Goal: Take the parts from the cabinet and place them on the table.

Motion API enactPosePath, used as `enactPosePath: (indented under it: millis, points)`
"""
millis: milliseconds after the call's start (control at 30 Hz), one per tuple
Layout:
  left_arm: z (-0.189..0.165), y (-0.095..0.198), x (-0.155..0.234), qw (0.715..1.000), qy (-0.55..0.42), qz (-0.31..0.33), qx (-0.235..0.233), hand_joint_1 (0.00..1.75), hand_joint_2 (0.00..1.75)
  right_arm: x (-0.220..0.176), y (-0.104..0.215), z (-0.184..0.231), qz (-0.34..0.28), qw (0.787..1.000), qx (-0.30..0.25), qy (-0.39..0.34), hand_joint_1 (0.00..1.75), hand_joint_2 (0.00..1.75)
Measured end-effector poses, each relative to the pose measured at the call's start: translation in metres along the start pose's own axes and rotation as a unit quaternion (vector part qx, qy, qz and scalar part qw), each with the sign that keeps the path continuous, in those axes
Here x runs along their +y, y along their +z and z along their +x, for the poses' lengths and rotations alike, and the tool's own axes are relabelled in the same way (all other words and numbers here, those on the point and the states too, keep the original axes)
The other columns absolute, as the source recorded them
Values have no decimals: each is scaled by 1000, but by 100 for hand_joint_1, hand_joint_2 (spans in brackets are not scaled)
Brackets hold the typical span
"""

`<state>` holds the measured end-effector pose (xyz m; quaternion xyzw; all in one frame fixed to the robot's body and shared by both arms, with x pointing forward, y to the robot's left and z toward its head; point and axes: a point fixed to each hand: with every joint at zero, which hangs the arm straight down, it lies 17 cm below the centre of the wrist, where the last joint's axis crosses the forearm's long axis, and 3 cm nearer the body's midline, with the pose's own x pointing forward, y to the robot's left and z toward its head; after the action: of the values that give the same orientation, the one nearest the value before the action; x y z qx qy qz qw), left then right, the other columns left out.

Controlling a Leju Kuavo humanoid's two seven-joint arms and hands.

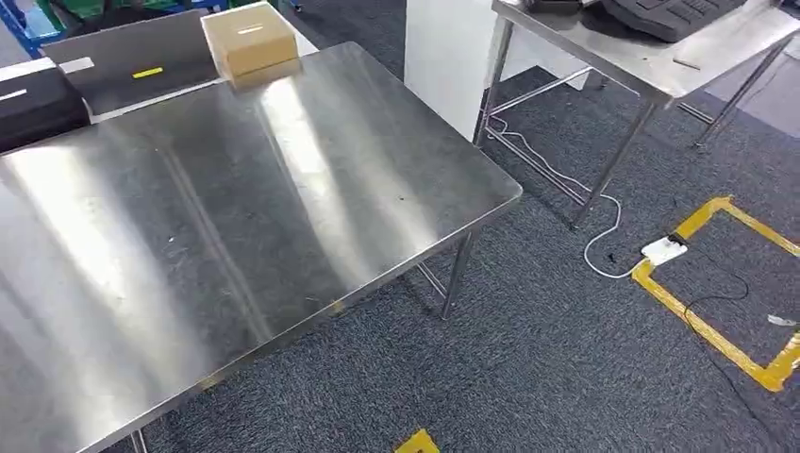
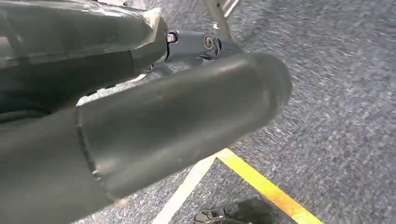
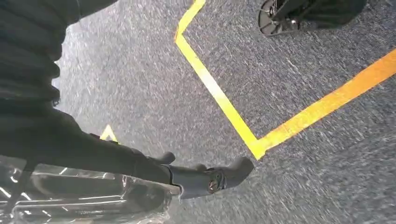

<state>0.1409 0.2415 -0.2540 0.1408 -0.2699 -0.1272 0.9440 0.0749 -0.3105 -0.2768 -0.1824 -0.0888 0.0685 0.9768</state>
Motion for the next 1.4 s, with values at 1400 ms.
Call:
enactPosePath:
  millis: [1400]
  points:
    - [-6,0,1,1000,-7,0,10,0,0,6,2,0,7,1000,1,0,0,175]
